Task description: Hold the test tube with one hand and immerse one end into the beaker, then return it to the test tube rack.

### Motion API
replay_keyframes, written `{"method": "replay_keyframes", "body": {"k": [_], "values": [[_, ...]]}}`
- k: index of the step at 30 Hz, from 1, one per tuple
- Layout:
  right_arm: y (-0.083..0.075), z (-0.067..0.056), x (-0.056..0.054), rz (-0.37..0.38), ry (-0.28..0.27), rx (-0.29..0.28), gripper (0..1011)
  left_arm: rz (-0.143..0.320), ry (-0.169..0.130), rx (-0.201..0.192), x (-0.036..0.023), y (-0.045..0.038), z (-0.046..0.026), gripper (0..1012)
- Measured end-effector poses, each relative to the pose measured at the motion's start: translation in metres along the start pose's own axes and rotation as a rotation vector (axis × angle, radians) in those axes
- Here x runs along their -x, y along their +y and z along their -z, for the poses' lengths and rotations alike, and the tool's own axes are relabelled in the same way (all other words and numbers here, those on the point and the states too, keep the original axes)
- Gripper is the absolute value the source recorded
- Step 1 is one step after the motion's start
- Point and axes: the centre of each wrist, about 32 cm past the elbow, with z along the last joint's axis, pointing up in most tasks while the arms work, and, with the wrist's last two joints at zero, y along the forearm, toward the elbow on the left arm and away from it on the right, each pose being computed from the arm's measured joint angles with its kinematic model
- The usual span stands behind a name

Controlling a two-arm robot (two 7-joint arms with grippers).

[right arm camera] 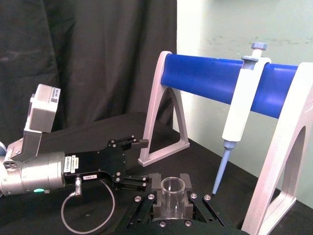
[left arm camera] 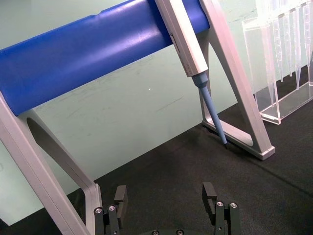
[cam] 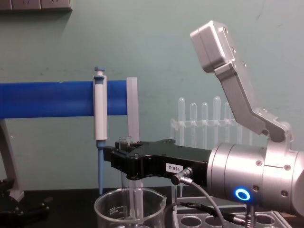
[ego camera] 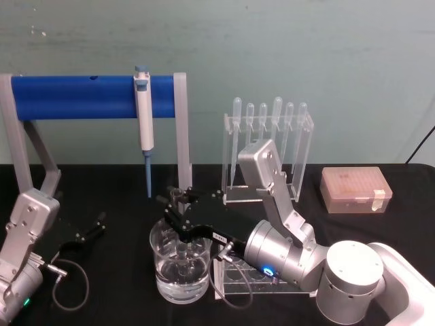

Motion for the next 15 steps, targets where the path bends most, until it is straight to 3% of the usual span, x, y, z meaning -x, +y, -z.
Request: {"method": "replay_keyframes", "body": {"k": [15], "values": [[0.0002,-0.0011,0.0007,0.0,0.003,-0.009,224,0.0,0.0,0.0,0.0,0.0,0.0,1000]]}}
